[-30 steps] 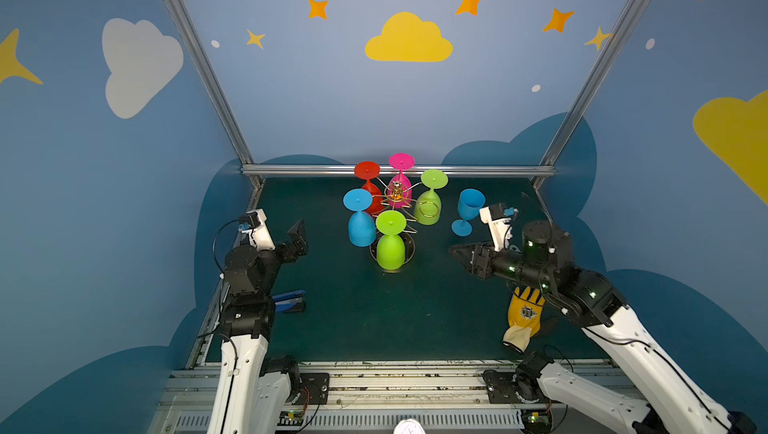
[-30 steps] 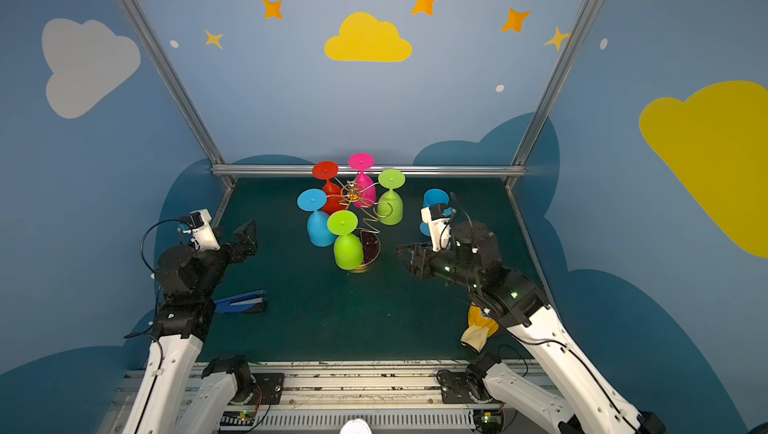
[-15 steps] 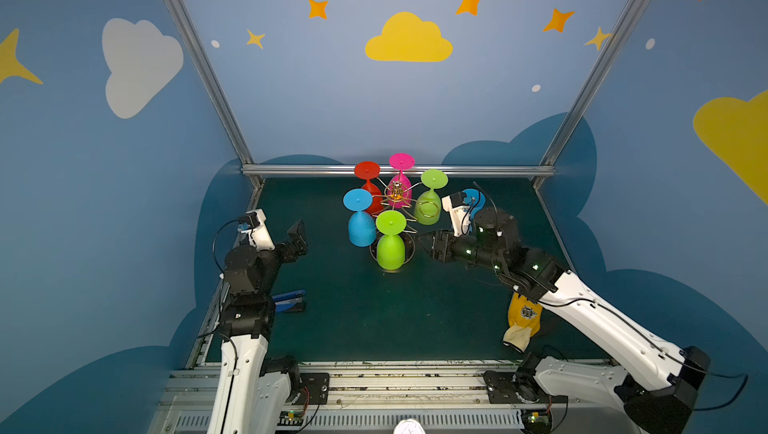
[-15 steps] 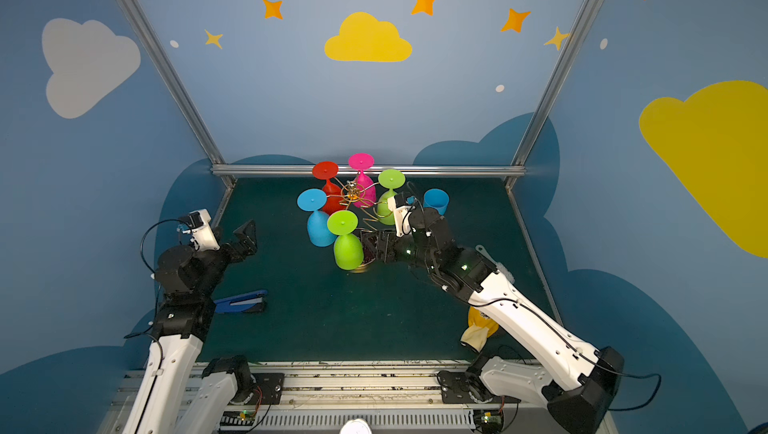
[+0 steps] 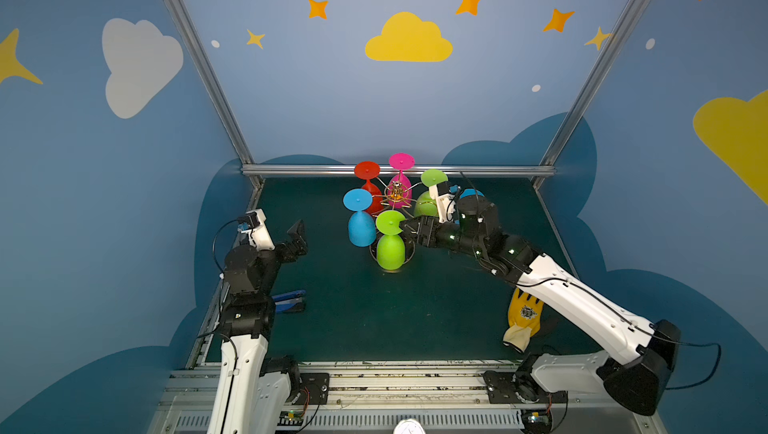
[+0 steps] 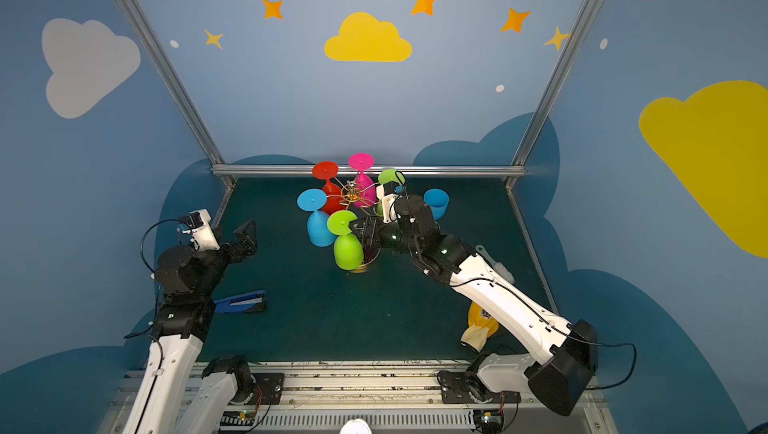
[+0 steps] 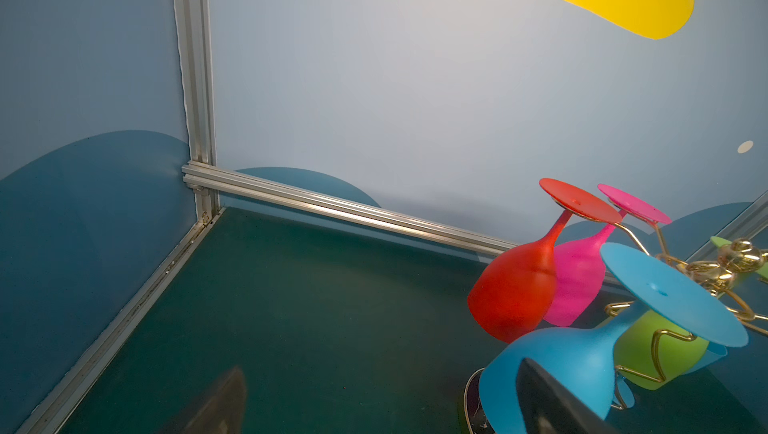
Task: Take the wine glass off the wine glass rack
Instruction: 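Close the right gripper on the lime green glass stem, then pull the lime green glass off the rack toward the robot with the right gripper, then raise the lime green glass with the right gripper while the left gripper reaches toward it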
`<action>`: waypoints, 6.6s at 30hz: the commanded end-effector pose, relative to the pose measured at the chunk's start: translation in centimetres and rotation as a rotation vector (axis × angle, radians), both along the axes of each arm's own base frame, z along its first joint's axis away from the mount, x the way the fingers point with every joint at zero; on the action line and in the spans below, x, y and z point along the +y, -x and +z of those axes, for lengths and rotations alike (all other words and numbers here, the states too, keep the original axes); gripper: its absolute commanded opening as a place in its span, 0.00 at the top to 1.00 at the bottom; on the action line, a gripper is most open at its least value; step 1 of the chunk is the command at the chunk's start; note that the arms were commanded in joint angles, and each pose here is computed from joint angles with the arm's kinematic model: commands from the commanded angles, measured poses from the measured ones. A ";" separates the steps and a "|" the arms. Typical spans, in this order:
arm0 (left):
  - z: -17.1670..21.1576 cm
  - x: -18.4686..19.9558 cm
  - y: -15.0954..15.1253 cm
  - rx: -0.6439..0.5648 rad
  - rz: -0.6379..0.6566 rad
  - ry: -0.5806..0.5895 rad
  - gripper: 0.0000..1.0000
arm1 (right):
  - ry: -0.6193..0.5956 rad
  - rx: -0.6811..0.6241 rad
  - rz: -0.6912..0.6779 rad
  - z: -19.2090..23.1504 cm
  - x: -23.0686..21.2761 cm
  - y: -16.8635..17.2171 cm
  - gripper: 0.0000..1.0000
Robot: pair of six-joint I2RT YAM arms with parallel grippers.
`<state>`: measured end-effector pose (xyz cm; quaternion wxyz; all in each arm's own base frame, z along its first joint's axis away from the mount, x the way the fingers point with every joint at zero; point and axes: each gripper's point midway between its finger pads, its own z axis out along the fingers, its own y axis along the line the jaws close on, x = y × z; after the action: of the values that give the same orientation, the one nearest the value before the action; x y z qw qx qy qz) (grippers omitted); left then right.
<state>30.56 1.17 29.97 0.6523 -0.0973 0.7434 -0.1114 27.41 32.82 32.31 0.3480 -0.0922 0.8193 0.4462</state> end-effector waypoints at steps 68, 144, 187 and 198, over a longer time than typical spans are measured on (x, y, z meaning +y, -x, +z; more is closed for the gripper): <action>1.8 0.2 0.8 -0.061 0.019 -0.002 0.00 | -0.402 0.150 -0.042 6.0 1.4 -3.2 1.00; 2.3 0.0 1.2 -0.080 0.018 -0.015 0.00 | -0.273 0.189 0.029 2.2 5.2 0.1 1.00; 16.9 -13.6 8.3 -0.133 -0.866 0.401 0.09 | -0.065 -0.362 0.141 15.7 -8.1 8.1 1.00; 17.6 -19.3 8.1 -0.048 -1.122 0.410 0.12 | -0.132 -0.396 0.279 17.6 -4.9 8.0 1.00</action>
<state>23.42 -16.77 46.72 0.4867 0.1490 0.6427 -0.5726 20.43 27.37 47.39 0.4266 -0.2361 0.7219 0.4911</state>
